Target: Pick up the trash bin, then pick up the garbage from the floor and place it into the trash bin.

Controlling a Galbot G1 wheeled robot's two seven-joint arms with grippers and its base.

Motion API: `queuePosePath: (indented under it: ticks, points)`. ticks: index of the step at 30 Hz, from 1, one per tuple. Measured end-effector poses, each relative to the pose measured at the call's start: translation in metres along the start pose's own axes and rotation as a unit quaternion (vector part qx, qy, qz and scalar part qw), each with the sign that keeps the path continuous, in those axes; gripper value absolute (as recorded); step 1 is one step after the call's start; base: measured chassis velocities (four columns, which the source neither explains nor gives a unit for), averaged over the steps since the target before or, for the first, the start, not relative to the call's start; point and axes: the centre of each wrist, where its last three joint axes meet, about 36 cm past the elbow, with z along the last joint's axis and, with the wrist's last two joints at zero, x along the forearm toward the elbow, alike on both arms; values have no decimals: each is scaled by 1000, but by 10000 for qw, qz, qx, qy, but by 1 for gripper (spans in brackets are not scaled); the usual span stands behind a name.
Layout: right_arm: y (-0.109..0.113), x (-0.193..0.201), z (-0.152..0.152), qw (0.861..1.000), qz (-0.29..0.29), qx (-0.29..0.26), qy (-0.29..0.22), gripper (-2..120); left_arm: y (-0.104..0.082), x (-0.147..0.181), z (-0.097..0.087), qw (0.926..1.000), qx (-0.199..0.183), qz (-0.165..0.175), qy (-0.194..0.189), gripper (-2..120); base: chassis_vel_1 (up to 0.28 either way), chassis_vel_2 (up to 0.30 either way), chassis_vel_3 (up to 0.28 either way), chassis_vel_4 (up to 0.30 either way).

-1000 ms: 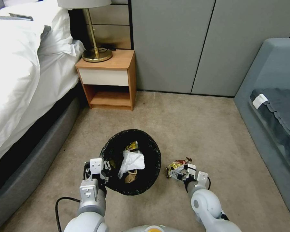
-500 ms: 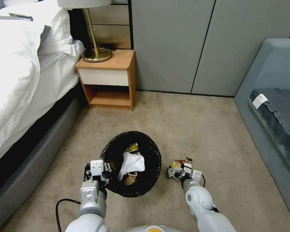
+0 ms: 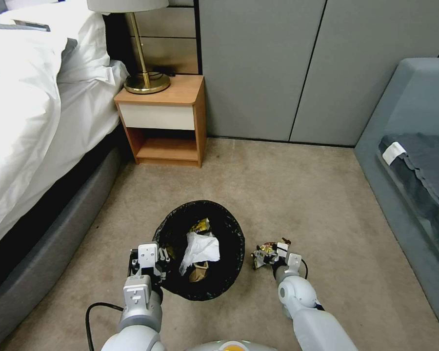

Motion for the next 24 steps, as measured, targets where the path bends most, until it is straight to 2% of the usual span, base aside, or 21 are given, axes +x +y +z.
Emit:
queuePosePath:
  ticks: [2,3,5,8,9,12,13,15,17,18,19,24]
  points:
    - [-2,-3,4,10000,36,5,8,67,0,1,-1,10000,0,-3,-6,0,0,0,0,0]
    - [-4,-4,7,10000,53,4,10,58,0,1,0,10000,-3,-4,-6,0,0,0,0,0]
    - [-5,-5,9,10000,62,7,11,55,0,1,0,10000,-4,-5,-6,0,0,0,0,0]
    - [-8,-5,12,10000,86,25,12,41,0,1,-1,10000,-4,-7,-10,0,0,0,0,0]
    - [-8,-5,12,10000,86,25,12,41,0,1,-1,10000,-4,-7,-10,0,0,0,0,0]
    - [-10,-3,10,10000,90,37,-14,25,0,1,-1,10000,-4,-6,-18,0,0,0,0,0]
    - [-10,-3,10,10000,90,37,-14,25,0,1,-1,10000,-4,-6,-18,0,0,0,0,0]
    - [-10,-2,10,9999,91,43,-16,15,0,1,-1,10000,-1,-2,-28,0,0,0,0,0]
    - [-10,-2,9,9999,90,44,-13,14,0,1,-1,10000,0,0,-32,0,0,0,0,0]
    - [-10,-1,10,9999,92,47,-11,5,0,1,-2,10000,0,1,-38,0,0,0,0,0]
    - [-10,-1,10,9999,88,49,-11,2,0,1,-2,10000,0,4,-40,0,0,0,0,0]
    - [-10,1,10,9999,85,69,-24,0,-1,1,-3,10000,8,15,-54,0,0,0,0,0]
